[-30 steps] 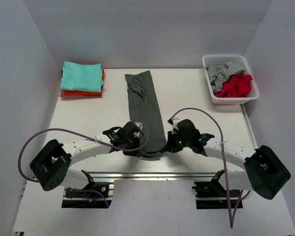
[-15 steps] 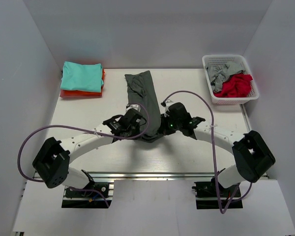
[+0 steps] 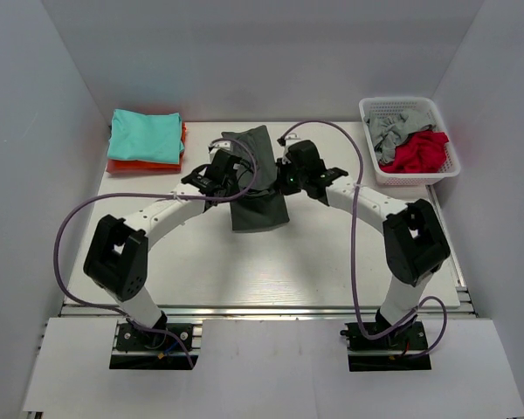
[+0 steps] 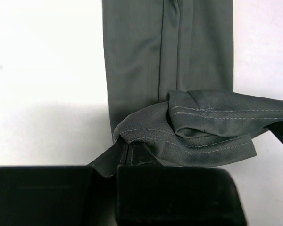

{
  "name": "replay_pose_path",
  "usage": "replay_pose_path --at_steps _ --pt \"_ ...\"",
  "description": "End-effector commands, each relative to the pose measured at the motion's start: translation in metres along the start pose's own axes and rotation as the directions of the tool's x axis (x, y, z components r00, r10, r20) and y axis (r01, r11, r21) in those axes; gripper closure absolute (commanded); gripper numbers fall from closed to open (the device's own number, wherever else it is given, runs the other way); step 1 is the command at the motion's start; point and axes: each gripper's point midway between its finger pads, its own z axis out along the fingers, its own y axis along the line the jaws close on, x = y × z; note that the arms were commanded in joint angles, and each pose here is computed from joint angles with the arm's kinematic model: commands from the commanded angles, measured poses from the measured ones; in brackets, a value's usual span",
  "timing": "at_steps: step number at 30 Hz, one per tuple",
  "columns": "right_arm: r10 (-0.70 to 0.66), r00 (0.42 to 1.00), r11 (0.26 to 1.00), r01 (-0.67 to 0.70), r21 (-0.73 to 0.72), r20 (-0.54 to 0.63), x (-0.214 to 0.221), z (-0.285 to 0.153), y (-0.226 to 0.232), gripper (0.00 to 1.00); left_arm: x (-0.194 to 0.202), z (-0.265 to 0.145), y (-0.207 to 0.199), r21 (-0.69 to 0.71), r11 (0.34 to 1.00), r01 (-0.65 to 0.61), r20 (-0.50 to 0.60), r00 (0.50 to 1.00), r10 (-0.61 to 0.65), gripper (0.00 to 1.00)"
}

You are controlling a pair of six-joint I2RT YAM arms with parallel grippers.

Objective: Fold and stack the t-shirts
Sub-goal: Fold the folded rectangular tshirt in 1/3 of the way

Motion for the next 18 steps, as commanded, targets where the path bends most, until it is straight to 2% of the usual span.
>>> replay_pose_path --at_steps 1,3,5,10,15,18 --pt "-0.033 0.998 0.999 0.032 0.016 0.057 -0.033 0.007 -0.006 1.0 -0.034 0.01 -0.011 0.049 0.998 -0.027 0.063 0.998 0.023 1.0" --pt "-0.04 0.998 0.999 0.039 0.03 0.057 -0.041 0.016 -0.015 1.0 -0.047 0.017 -0.012 0.055 0.998 -0.018 0.065 0.998 0.014 1.0" --pt "-0.045 0.999 0.999 0.045 0.011 0.024 -0.036 0.026 -0.017 1.0 -0.047 0.032 -0.007 0.047 0.999 -0.016 0.041 0.999 0.014 1.0" --pt "-0.047 0.998 0.999 0.048 -0.004 0.04 -0.056 0.043 -0.023 1.0 -0.056 0.053 -0.006 0.065 0.998 -0.013 0.015 1.0 0.012 1.0" --pt "-0.045 0.999 0.998 0.045 -0.04 0.013 -0.052 0.068 -0.031 1.0 -0.064 0.067 0.002 0.053 0.998 0.019 0.004 1.0 -0.019 1.0" --pt "-0.034 0.999 0.998 0.036 -0.052 0.042 -0.061 0.081 -0.034 1.0 -0.067 0.083 0.009 0.042 0.999 0.034 -0.001 0.999 -0.034 0.98"
